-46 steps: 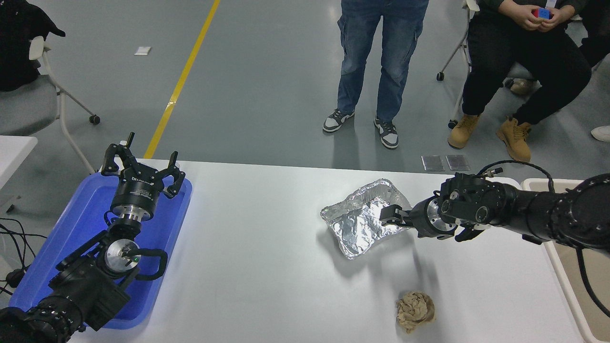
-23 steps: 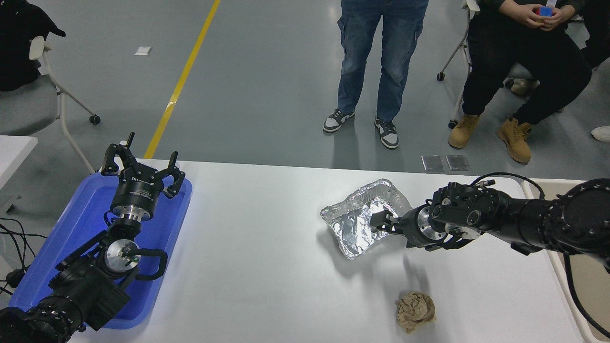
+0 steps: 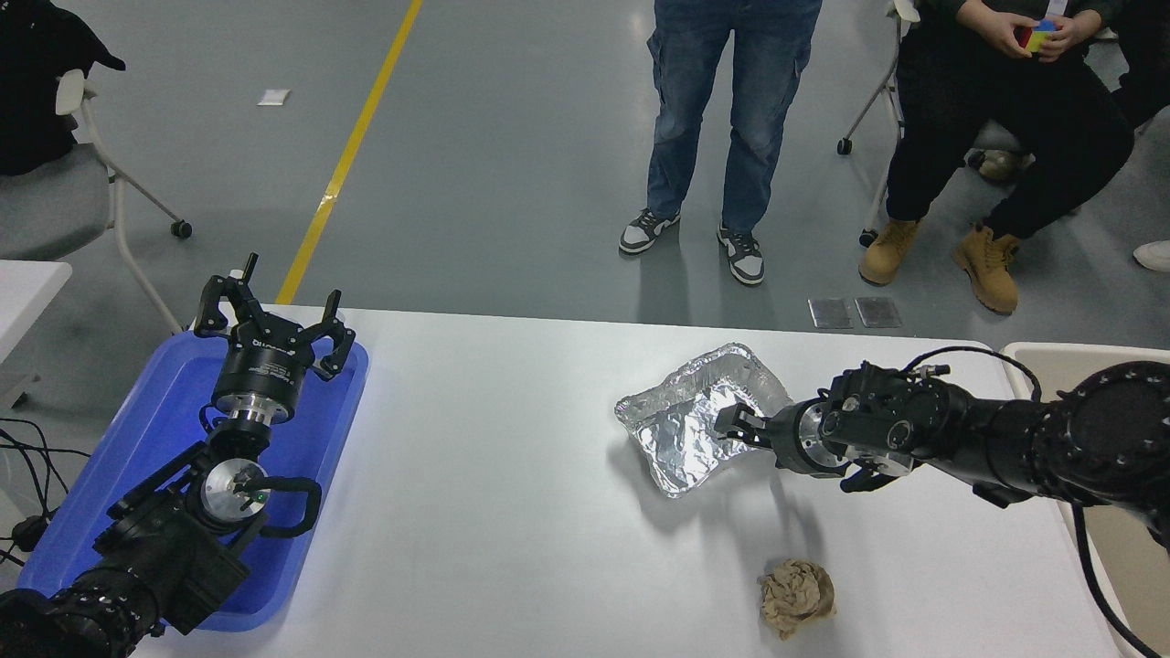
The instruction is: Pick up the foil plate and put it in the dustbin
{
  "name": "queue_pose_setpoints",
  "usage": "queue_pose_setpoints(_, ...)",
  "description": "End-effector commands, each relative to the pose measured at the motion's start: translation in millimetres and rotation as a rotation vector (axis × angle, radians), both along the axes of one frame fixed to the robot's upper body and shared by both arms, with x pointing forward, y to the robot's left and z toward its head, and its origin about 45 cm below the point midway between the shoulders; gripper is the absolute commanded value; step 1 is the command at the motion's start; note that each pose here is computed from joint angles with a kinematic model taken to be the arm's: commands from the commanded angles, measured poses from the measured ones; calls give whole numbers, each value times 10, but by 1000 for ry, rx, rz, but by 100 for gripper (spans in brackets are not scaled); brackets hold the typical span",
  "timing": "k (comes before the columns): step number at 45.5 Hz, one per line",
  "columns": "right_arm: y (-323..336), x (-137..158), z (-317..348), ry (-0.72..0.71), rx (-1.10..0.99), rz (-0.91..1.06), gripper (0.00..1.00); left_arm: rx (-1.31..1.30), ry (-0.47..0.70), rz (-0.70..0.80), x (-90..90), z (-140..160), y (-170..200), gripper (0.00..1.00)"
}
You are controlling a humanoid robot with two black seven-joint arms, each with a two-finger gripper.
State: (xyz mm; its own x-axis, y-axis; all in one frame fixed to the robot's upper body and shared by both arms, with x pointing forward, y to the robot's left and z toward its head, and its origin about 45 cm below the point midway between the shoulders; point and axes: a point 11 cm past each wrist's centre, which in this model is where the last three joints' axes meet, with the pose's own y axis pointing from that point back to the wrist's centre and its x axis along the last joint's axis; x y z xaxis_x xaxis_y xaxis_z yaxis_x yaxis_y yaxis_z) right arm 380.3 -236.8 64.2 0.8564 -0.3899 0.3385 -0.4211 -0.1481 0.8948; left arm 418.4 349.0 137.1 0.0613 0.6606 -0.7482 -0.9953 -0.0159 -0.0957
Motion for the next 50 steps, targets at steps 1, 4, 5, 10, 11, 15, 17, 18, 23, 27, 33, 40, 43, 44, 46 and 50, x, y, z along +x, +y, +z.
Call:
queue_pose_setpoints(1,-4,-28,-39,-3,-5,4,57,1,0,0,1,1,-1,100)
queue_pose_setpoints(4,18,-32,-44,-4,-9,17,48,0,-1,1,1,3,0,100)
queue_pose_setpoints(5,18,-32,-44,-4,-10,19,45,0,0,-1,-4,-4,0,100)
queue_pose_setpoints(10,32,-39,-45,-2,-14,33,27,1,0,0,1,1,-1,100)
queue_pose_setpoints(11,40,-40,-46,-2,-15,36,25,-1,1,1,-4,-5,2,100)
queue_pose_setpoints(15,61,-46,-52,0,-14,41,22,1,1,0,-4,-5,1,100)
queue_pose_setpoints(17,58,-47,-53,0,-15,41,20,-1,1,1,-4,-5,2,100)
queue_pose_setpoints(18,54,-48,-55,0,-17,42,20,0,0,1,-4,-4,2,100)
queue_pose_setpoints(23,46,-53,-59,2,-21,45,14,0,0,0,1,1,-1,100)
queue_pose_setpoints(27,45,-59,-62,4,-22,47,10,0,0,0,2,2,-1,100)
queue_pose_setpoints(33,49,-54,-54,2,-31,66,0,1,0,0,1,1,-1,100)
queue_pose_setpoints(40,83,-38,-22,-2,-28,89,0,0,0,-1,-4,-4,0,100)
queue_pose_setpoints(43,93,-22,-1,-4,-27,92,0,1,1,0,-4,-5,1,100)
queue_pose_setpoints(44,98,-7,16,-7,-27,95,0,1,0,0,1,1,-1,100)
queue_pose_setpoints(46,94,25,50,-14,-31,98,0,0,-1,-1,1,3,-2,100)
queue_pose_setpoints(50,101,70,113,-18,-36,109,0,0,-1,1,1,3,0,100)
